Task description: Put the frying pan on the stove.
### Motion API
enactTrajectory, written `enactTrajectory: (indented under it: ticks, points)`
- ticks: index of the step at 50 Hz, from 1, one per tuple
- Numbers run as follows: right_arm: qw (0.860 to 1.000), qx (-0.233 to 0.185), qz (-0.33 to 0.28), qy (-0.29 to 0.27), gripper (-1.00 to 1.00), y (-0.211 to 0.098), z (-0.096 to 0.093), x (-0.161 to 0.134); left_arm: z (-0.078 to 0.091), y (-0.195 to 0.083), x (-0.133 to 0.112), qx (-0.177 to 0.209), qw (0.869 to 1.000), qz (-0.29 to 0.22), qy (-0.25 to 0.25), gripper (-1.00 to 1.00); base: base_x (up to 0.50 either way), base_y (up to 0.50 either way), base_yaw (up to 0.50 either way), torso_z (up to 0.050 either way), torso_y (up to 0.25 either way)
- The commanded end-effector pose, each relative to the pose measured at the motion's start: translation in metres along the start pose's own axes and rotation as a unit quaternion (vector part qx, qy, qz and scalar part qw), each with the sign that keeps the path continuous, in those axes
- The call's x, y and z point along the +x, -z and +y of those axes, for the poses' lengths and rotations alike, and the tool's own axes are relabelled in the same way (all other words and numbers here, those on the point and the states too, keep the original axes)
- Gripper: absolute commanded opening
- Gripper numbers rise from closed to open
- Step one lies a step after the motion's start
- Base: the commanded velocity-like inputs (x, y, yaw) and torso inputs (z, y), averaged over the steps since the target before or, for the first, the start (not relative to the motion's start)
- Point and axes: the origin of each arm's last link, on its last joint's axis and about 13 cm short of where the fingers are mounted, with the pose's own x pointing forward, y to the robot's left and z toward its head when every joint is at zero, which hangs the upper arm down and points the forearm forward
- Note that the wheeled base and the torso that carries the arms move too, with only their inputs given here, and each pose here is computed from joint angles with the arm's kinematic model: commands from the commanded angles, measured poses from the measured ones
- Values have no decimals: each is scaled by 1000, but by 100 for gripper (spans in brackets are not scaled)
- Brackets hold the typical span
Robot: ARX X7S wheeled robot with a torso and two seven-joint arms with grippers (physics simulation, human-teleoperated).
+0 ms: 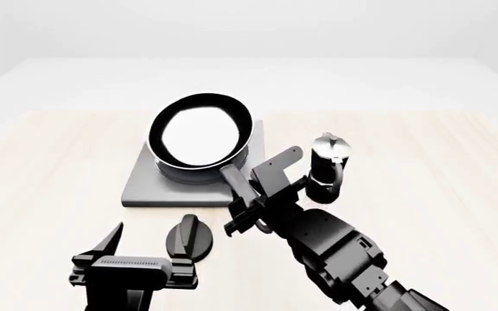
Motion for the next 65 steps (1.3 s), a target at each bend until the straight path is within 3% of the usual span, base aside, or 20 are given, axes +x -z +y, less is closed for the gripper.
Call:
enactTrajectory:
  ticks: [1,2,12,21,36,41,49,65]
  points:
    - [999,-14,-34,20,-100,-17,-4,2,0,0,0,0,1000,0,0,100,0,0,0,0,0]
    - [999,-14,-34,21,100,-17,-4,2,0,0,0,0,1000,0,0,100,0,0,0,0,0]
    - [999,-17,-42,26,100,-23,-4,-6,-1,0,0,-3,1000,-2,2,100,0,0,0,0,1]
    - [994,2,-99,42,100,-29,2,-43,1,1,1,-5,1000,-1,0,100,0,0,0,0,0]
    - [988,20,-143,57,100,-27,8,-70,3,-1,1,-4,1000,-2,-3,100,0,0,0,0,0]
    - [979,33,-176,93,100,-26,8,-85,5,-4,4,-4,1000,-8,-8,100,0,0,0,0,0]
    - [962,-10,-220,163,100,-27,14,-115,6,-19,-1,-2,1000,-29,-7,100,0,0,0,0,0]
    - [934,-9,-292,207,100,-39,31,-165,7,-51,-18,2,997,-80,14,100,0,0,0,0,0]
